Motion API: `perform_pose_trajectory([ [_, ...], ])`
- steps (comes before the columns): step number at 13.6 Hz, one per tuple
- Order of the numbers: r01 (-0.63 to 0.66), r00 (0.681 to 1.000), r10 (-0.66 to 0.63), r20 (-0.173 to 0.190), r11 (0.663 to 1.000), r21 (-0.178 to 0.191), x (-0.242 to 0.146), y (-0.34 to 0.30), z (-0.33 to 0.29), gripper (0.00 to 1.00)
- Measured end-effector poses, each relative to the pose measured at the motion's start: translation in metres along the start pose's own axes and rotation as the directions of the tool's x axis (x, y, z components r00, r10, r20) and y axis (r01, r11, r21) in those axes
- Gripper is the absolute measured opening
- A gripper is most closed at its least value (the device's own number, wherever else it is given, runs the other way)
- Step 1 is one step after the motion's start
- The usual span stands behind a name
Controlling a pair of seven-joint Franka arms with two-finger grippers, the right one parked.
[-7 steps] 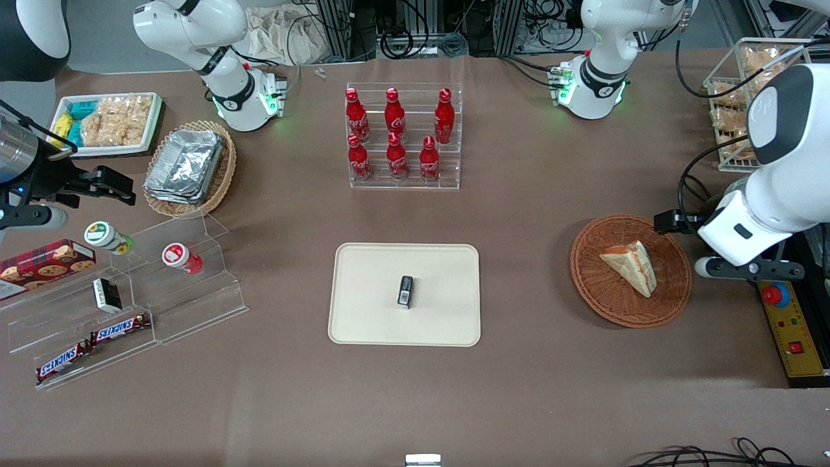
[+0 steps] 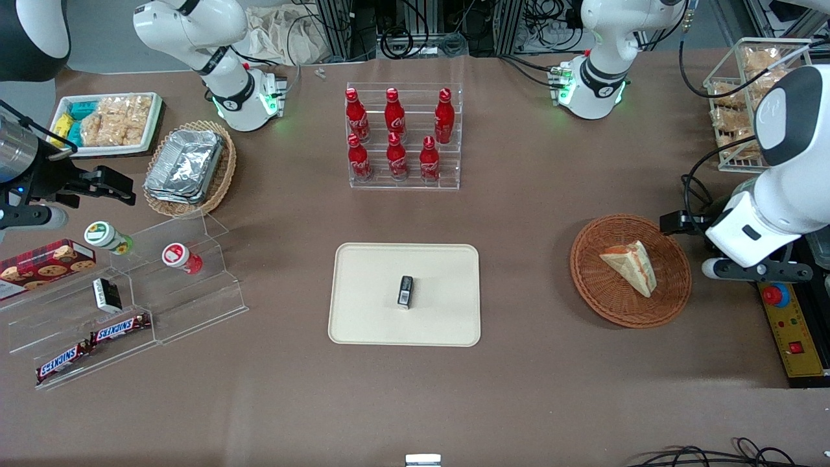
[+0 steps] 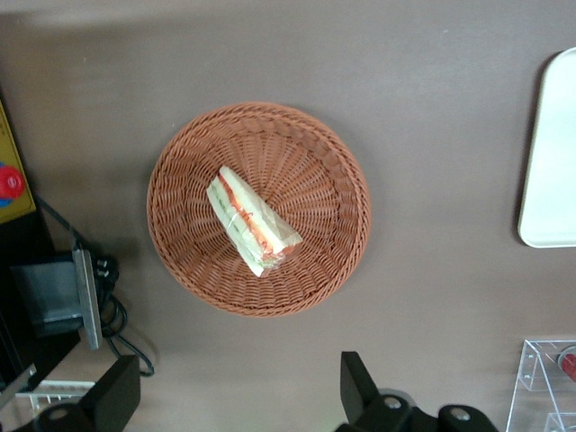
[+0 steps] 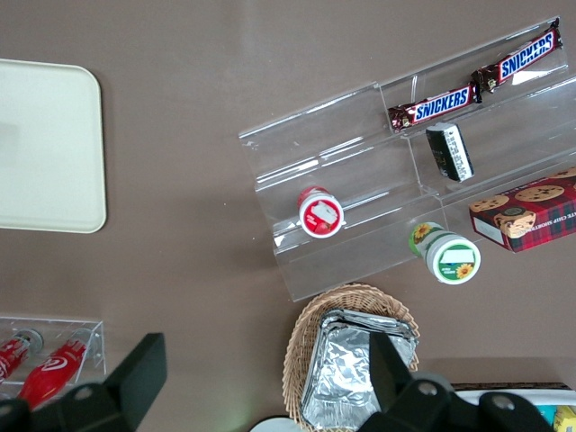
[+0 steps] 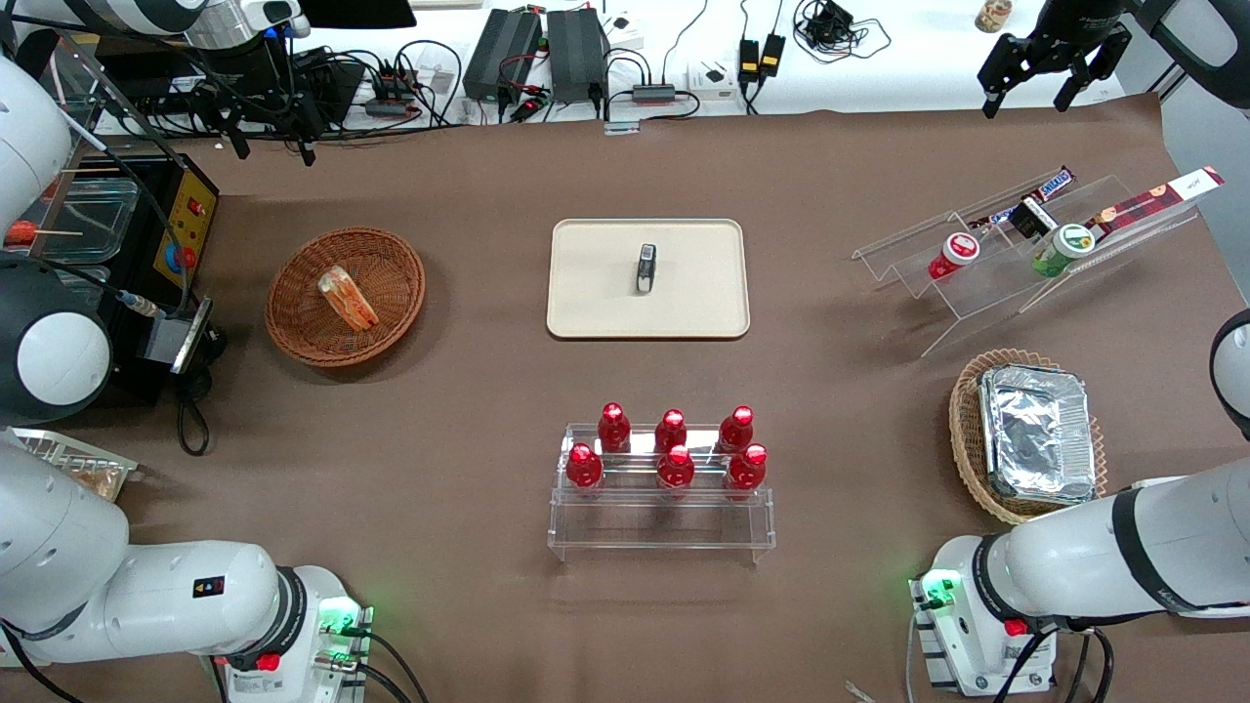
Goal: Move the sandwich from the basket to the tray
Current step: 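Move the left gripper down over the wrapped sandwich in the wicker basket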
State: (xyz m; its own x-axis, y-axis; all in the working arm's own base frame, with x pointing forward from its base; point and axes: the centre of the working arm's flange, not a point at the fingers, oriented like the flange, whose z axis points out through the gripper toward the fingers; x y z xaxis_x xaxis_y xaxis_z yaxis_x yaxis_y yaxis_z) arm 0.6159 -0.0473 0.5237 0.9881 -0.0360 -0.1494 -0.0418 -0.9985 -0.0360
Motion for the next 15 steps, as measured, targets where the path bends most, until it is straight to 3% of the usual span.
perform_pose_trajectory([
  [3, 0.145, 0.987, -0.145, 0.062, 0.989, 0.004, 0.006, -0.021, 0.041, 1.00],
  [7, 0.281, 0.959, -0.281, 0.030, 0.960, -0.005, 0.012, -0.035, 0.115, 1.00],
  [11, 0.504, 0.863, -0.504, -0.014, 0.863, -0.032, 0.007, -0.045, 0.171, 1.00],
  [15, 0.630, 0.772, -0.633, -0.047, 0.773, -0.074, -0.008, -0.051, 0.226, 1.00],
])
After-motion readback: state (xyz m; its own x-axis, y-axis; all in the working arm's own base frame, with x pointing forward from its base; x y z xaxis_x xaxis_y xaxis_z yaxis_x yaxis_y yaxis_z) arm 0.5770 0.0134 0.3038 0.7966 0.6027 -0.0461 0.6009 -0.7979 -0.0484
